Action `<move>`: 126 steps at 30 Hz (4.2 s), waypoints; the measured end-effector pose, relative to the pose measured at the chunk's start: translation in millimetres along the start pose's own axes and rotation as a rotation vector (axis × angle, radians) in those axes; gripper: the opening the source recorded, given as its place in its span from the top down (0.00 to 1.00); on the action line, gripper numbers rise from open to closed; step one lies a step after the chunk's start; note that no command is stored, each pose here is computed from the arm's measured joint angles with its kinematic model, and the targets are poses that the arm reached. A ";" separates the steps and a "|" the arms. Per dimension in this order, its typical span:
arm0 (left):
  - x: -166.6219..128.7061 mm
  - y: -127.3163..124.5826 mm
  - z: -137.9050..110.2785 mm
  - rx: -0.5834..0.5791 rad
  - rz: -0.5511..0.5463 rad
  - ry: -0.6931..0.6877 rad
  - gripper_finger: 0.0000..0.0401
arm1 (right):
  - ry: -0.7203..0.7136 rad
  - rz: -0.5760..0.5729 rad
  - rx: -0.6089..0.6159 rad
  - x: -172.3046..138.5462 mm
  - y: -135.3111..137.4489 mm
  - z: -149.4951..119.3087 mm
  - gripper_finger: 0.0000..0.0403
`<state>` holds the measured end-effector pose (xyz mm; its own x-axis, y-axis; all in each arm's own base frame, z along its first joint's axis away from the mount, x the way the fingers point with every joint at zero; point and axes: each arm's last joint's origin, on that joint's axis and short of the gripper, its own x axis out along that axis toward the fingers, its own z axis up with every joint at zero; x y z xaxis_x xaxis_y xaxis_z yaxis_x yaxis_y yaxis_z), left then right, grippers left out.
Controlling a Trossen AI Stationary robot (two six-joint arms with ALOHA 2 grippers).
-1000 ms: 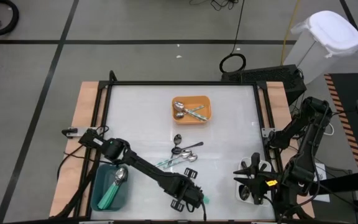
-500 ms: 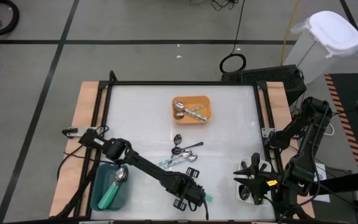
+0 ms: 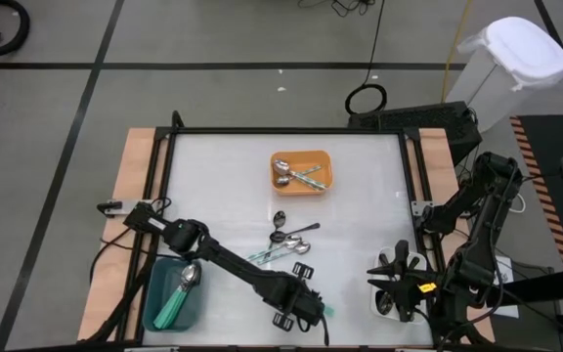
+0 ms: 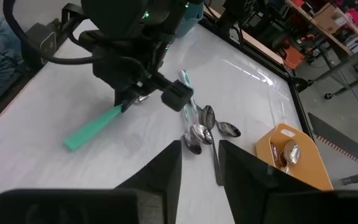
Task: Sort silverware by color (type)
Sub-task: Put the green spoon into the blue bin
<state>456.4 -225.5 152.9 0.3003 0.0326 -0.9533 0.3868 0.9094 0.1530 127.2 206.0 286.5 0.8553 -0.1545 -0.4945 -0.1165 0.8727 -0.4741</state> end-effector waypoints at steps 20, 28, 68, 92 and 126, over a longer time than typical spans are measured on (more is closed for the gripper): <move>-70.2 -64.9 -31.3 0.241 0.076 0.290 0.95 | -0.005 0.003 0.010 -0.1 0.4 0.9 0.75; -85.1 -77.9 -37.8 0.317 0.064 0.304 0.95 | -0.006 0.003 0.011 -0.1 0.4 1.0 0.75; -227.2 -69.5 -84.0 0.514 -0.100 0.066 0.95 | -0.007 0.005 0.001 -0.1 0.6 1.2 0.75; -197.8 -85.2 -206.8 0.685 -0.211 0.429 0.92 | -0.015 0.005 0.007 0.0 1.0 2.4 0.75; -163.0 -94.1 -210.1 0.950 -0.237 0.548 0.91 | -0.009 -0.005 -0.011 3.8 -1.4 3.8 0.75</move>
<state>187.9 -229.2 239.2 -0.2032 0.2916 -0.9347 0.9616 0.2392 -0.1344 132.5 206.0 288.0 0.8604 -0.1547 -0.4855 -0.1176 0.8668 -0.4846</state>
